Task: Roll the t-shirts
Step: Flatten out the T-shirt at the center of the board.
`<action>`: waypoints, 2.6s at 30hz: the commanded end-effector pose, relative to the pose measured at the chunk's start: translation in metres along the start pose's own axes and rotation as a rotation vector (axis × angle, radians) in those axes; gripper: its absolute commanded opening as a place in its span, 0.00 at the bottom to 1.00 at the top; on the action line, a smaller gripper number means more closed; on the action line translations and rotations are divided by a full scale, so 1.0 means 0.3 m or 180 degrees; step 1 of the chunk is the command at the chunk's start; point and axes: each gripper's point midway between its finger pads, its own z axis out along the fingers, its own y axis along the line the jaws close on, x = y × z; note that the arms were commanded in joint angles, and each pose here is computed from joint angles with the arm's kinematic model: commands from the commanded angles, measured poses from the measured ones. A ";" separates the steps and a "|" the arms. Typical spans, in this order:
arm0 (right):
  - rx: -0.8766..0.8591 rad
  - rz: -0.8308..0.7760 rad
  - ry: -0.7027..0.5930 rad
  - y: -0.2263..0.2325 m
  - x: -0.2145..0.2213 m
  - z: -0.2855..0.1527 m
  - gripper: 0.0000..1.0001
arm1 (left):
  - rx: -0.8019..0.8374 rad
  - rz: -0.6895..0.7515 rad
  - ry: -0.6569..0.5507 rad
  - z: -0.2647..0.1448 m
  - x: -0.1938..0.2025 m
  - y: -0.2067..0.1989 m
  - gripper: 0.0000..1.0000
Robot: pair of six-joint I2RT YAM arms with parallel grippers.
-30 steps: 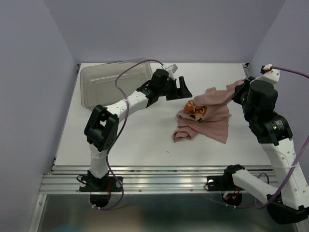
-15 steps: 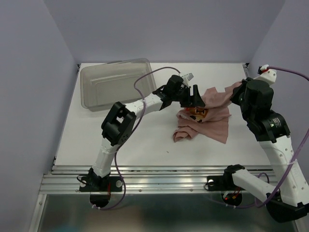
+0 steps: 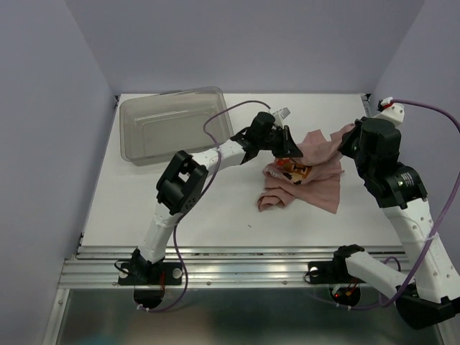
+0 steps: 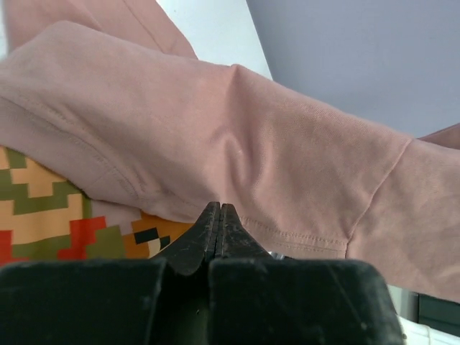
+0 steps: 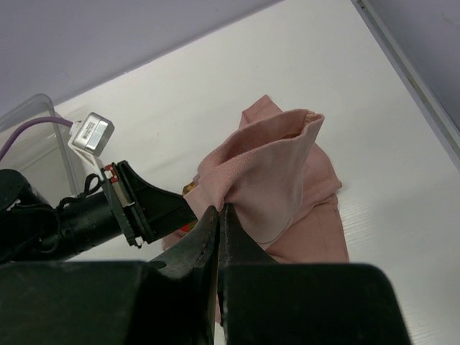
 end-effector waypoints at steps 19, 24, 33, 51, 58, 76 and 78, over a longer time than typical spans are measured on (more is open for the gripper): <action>-0.0112 0.0012 0.0086 0.045 0.055 0.063 0.01 | -0.1699 0.0662 0.0049 -0.231 0.063 0.210 0.98; -0.0114 0.0019 0.0092 0.042 0.060 0.060 0.01 | -0.1964 0.0592 -0.0016 -0.215 0.102 0.283 0.87; -0.0141 0.0035 0.0072 0.047 0.049 0.054 0.01 | -0.1796 0.0524 0.0099 -0.135 0.125 0.308 0.38; -0.0359 0.0022 -0.0244 0.105 -0.139 -0.018 0.01 | -0.0856 0.1201 -0.1920 -0.922 -0.480 -0.411 0.00; -0.0939 0.0146 -0.0710 0.172 -0.370 -0.221 0.02 | -0.0580 0.1600 -0.2801 -1.278 -0.528 -0.753 0.00; 0.0651 0.0141 -0.0572 -0.141 -0.143 -0.074 0.03 | -0.0711 0.1413 -0.1384 -0.598 -0.469 -0.431 0.01; 0.0932 0.0008 -0.0366 -0.181 -0.037 -0.011 0.25 | -0.0965 0.1448 -0.1122 -0.442 -0.465 -0.350 0.40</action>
